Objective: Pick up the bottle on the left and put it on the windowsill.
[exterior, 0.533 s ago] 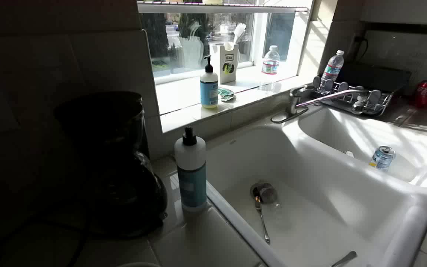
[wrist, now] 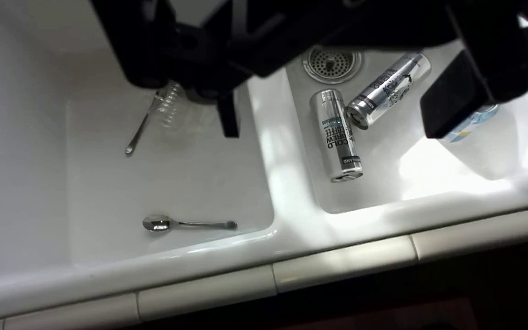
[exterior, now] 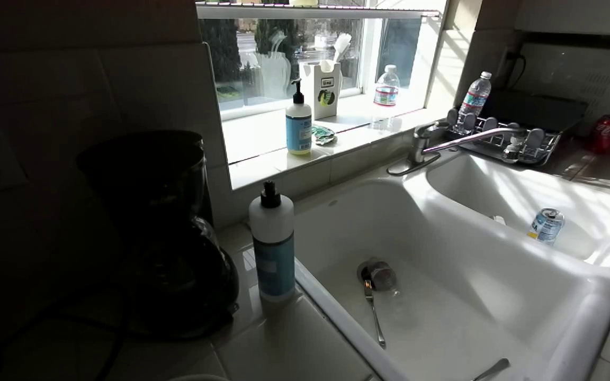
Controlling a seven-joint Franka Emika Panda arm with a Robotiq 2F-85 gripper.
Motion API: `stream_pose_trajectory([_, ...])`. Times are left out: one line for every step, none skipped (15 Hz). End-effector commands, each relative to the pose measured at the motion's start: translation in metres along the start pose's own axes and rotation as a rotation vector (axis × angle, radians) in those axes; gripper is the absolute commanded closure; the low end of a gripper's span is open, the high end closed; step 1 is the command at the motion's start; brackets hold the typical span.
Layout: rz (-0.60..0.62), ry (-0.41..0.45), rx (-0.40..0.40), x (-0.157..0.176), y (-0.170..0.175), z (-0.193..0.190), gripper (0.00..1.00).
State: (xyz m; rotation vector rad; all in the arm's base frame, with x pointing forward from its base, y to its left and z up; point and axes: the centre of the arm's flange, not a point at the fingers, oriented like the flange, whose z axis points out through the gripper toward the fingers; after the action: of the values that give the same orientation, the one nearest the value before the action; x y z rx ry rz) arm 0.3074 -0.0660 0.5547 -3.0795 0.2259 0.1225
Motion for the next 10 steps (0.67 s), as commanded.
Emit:
stream_pose_trajectory([-0.162, 0.126, -0.015, 0.026, -0.06, -0.018, 0.0])
stream_pose_trajectory([-0.217, 0.156, -0.028, 0.032, -0.087, -0.028, 0.0])
stream_pose_trajectory([-0.27, 0.185, -0.039, 0.034, -0.107, -0.035, 0.0])
stream_pose_trajectory([-0.329, 0.209, -0.047, 0.036, -0.137, -0.041, 0.0])
stream_pose_trajectory([-0.387, 0.234, -0.049, 0.037, -0.159, -0.045, 0.0])
stream_pose_trajectory([-0.447, 0.245, -0.051, 0.037, -0.189, -0.046, 0.0])
stream_pose_trajectory([-0.506, 0.263, -0.056, 0.036, -0.21, -0.048, 0.0])
stream_pose_trajectory([-0.566, 0.281, -0.06, 0.037, -0.234, -0.047, 0.0])
stream_pose_trajectory([-0.624, 0.297, -0.056, 0.036, -0.255, -0.047, 0.0])
stream_pose_trajectory([-0.683, 0.312, -0.052, 0.036, -0.279, -0.043, 0.0])
